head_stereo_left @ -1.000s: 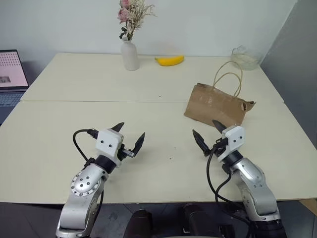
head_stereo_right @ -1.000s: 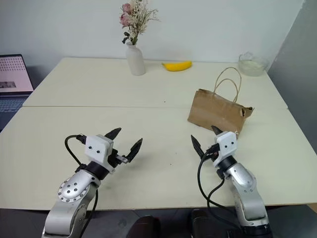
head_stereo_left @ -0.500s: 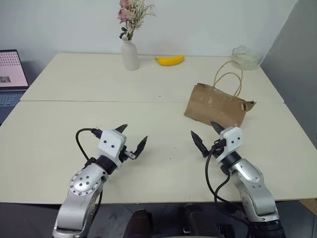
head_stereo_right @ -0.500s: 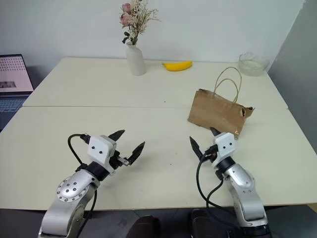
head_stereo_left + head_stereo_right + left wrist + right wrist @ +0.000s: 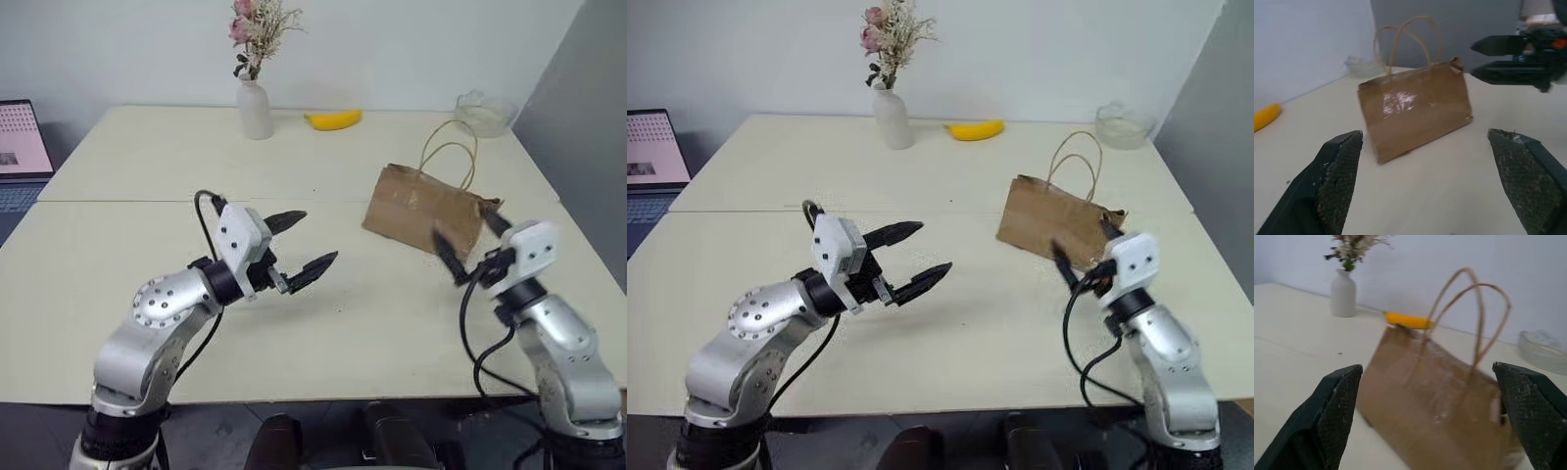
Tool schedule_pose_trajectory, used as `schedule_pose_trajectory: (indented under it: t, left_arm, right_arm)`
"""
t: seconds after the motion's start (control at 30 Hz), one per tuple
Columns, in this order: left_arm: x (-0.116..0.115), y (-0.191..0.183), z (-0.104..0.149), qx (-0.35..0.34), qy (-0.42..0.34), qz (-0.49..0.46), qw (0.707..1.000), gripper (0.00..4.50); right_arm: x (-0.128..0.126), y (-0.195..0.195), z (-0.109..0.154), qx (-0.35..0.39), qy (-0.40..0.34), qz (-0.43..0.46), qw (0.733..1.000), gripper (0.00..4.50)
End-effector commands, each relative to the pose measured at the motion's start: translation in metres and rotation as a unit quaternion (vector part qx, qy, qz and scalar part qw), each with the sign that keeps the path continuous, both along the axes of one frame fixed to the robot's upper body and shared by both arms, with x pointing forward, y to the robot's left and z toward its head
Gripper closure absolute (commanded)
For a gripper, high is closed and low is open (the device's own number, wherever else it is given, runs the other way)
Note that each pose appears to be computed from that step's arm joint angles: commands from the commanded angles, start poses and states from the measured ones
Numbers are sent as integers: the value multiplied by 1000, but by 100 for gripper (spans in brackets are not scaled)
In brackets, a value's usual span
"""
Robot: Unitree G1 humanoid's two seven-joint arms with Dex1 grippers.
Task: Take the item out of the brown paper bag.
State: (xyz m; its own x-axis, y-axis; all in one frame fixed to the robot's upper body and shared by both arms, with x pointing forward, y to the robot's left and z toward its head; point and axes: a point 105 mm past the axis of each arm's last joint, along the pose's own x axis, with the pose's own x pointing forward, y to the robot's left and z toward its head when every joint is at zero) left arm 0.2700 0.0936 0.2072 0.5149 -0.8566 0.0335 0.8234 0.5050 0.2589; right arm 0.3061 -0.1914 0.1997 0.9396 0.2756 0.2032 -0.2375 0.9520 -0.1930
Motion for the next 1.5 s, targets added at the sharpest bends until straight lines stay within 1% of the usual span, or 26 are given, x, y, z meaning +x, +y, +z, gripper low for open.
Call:
schedule_pose_trajectory:
  t: [0.03,0.17,0.23,0.37,0.5,0.6,0.7,0.83,0.87,0.9,0.97,1.03,1.2,1.33,1.5]
  left_arm:
    - [-10,-9,11,3,-7,-47,999,21]
    - [-14,-13,13,14,-9,-68,998,21]
    - [-15,-15,16,12,-11,-74,997,21]
    - [-18,-20,17,8,-12,-82,997,21]
    - [-19,-22,15,8,-14,-80,997,21]
    - [-18,-21,14,8,-15,-77,997,19]
    - [-18,-20,13,7,-17,-72,997,19]
    - [-17,-17,14,8,-20,-68,997,19]
    - [-17,-17,14,7,-21,-67,997,19]
    - [-17,-17,15,6,-22,-66,998,19]
    - [-18,-17,17,1,-23,-67,997,19]
    - [-19,-17,18,-5,-21,-67,997,19]
    - [-19,-8,12,-18,2,-33,999,19]
    - [-17,-1,9,-44,4,23,999,19]
    - [-14,17,7,-67,3,100,993,19]
  right_arm:
    - [11,-11,22,17,9,-14,1000,0]
    - [32,-21,33,13,48,-16,999,0]
    - [46,-25,34,14,85,-14,996,0]
    - [71,-27,36,53,136,-9,989,0]
    - [89,-22,40,77,160,-1,984,0]
    - [96,-18,46,83,164,5,983,60]
    - [100,-15,53,71,156,8,985,158]
    - [101,-13,58,57,144,10,988,306]
    - [101,-12,60,47,138,11,989,351]
    - [101,-10,61,43,135,14,990,377]
    - [101,-7,64,30,126,18,991,447]
    - [100,-3,68,14,112,21,993,449]
    - [101,18,93,-84,31,23,996,449]
    - [106,37,108,-90,4,41,995,449]
    - [117,65,125,-61,-15,67,996,449]
